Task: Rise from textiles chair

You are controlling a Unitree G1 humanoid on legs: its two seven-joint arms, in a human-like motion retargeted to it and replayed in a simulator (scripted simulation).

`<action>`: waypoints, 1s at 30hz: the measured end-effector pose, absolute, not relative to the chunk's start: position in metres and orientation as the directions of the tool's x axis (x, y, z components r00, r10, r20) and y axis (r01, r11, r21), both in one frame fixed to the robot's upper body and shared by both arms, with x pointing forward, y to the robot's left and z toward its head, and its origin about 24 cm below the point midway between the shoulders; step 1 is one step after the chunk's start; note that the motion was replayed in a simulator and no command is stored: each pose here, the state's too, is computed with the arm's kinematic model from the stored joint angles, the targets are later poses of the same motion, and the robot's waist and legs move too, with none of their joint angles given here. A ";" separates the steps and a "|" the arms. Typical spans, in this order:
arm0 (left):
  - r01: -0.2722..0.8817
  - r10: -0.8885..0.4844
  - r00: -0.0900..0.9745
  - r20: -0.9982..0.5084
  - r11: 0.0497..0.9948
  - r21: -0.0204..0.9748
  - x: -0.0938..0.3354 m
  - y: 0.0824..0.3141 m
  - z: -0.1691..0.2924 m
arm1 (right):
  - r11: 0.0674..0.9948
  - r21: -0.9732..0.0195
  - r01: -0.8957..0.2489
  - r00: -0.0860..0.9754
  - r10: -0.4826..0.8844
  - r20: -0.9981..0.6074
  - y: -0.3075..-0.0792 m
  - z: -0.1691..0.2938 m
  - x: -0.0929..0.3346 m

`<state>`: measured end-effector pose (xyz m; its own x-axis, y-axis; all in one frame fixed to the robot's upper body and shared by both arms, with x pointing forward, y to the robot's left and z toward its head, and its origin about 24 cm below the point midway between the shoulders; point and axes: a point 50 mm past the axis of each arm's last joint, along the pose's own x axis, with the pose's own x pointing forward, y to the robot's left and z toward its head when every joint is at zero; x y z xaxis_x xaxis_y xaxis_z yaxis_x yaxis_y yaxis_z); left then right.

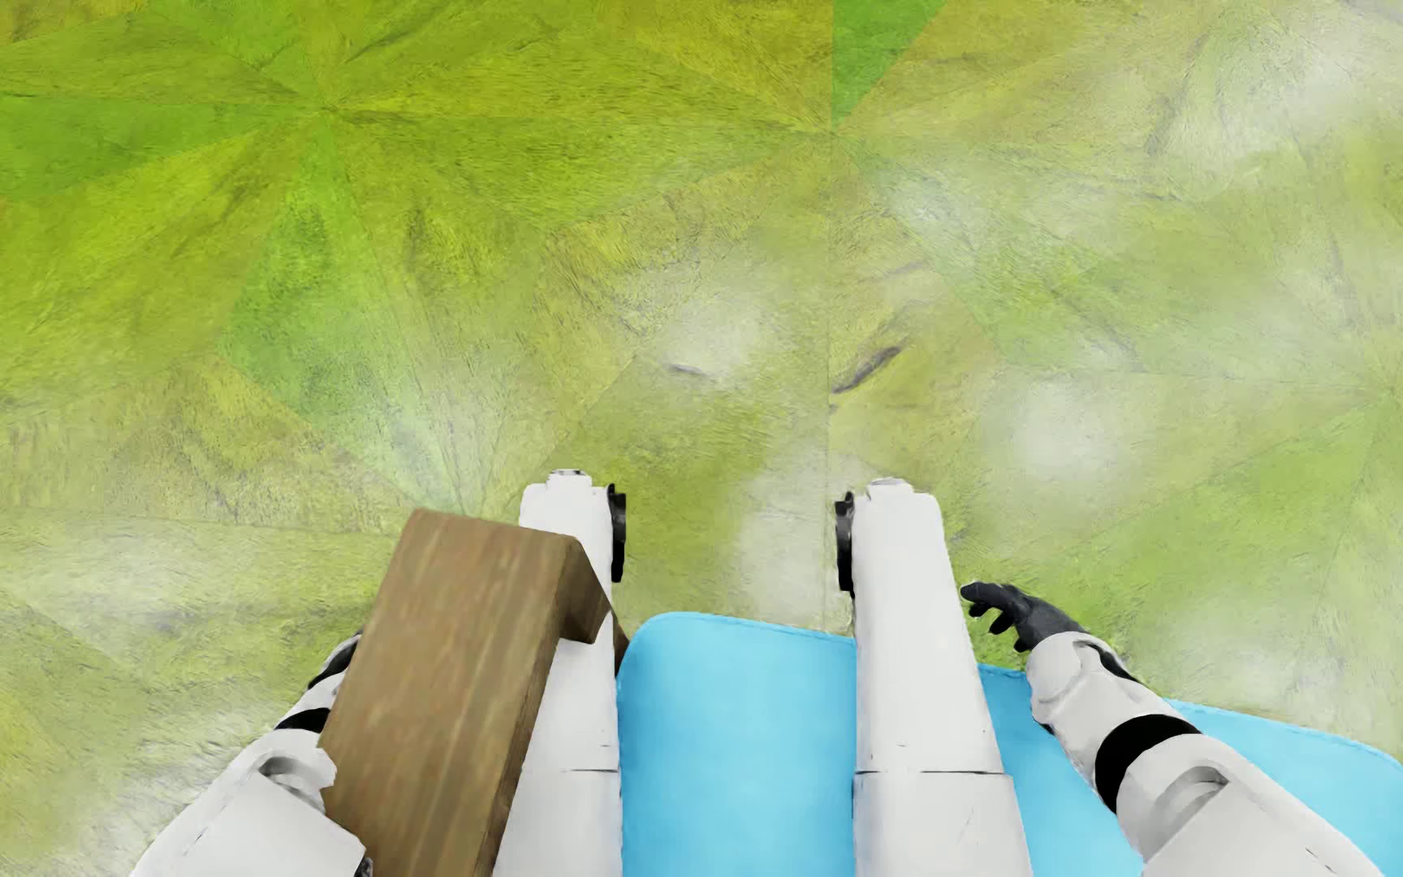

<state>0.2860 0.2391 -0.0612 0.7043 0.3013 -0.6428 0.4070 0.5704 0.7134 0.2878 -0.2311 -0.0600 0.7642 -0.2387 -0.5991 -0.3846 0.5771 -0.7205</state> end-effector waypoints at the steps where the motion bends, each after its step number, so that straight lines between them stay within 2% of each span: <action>1: 0.407 0.305 0.705 -0.640 0.566 0.717 0.286 0.240 -0.061 | 0.577 -0.722 -0.381 0.763 -0.244 -0.598 -0.232 -0.060 0.288; 11: 0.375 0.296 0.743 -0.601 0.560 0.739 0.298 0.236 -0.050 | 0.573 -0.741 -0.349 0.790 -0.246 -0.562 -0.231 -0.048 0.300; 22: 0.262 0.281 0.844 -0.457 0.527 0.808 0.337 0.233 -0.007 | 0.551 -0.803 -0.229 0.895 -0.206 -0.397 -0.223 0.000 0.343; 26: 0.290 0.281 0.842 -0.460 0.482 0.826 0.327 0.237 -0.017 | 0.564 -0.793 -0.229 0.879 -0.229 -0.417 -0.229 -0.010 0.333; 30: 0.350 0.300 0.780 -0.550 0.520 0.780 0.289 0.245 -0.054 | 0.579 -0.766 -0.281 0.825 -0.262 -0.501 -0.241 -0.042 0.302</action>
